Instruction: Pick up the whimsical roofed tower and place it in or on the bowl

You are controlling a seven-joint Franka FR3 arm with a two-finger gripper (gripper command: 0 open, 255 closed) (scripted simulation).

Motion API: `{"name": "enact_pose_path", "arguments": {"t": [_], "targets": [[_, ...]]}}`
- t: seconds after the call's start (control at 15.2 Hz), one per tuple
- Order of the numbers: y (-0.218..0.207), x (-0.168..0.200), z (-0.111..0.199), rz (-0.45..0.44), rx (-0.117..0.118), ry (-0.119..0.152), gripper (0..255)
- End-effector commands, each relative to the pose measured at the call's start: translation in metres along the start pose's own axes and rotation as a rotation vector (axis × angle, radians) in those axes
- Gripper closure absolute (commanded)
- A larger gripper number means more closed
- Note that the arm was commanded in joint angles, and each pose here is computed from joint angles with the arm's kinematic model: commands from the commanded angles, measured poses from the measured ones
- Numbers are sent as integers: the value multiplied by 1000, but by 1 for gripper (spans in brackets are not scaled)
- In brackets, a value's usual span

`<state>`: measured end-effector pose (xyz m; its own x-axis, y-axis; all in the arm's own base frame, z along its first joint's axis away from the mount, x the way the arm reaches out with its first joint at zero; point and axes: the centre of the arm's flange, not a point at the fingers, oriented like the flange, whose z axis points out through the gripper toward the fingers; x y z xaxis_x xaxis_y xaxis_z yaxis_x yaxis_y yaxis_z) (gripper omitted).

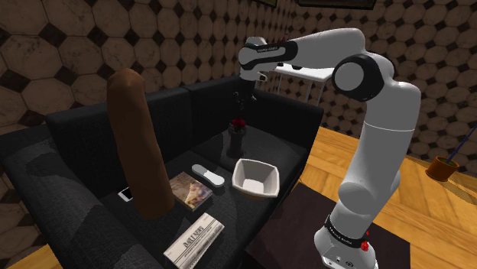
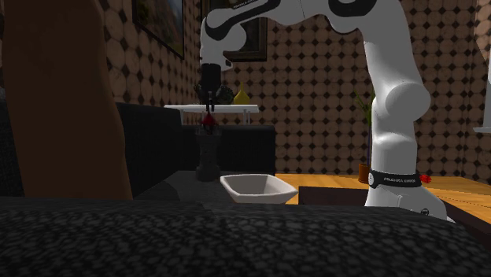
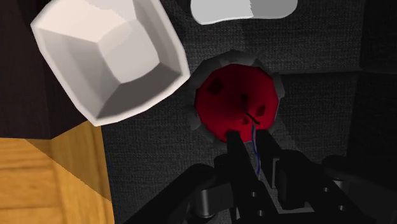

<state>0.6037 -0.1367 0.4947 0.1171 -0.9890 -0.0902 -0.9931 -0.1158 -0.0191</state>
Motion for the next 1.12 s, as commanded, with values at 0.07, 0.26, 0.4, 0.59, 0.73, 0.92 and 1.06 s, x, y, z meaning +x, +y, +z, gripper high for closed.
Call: {"name": "enact_pose_path", "arguments": {"t": [0.07, 0.26, 0.4, 0.59, 0.73, 0.92, 1.06], "targets": [[0, -1, -17, 0, 1, 0, 255], [0, -3, -33, 0, 1, 0, 255], [0, -4, -43, 0, 1, 0, 255], [0, -5, -59, 0, 1, 0, 255], [-1, -6, -69, 0, 1, 0, 255], [-1, -7, -85, 0, 1, 0, 255], [9, -13, -96, 0, 1, 0, 255]]}}
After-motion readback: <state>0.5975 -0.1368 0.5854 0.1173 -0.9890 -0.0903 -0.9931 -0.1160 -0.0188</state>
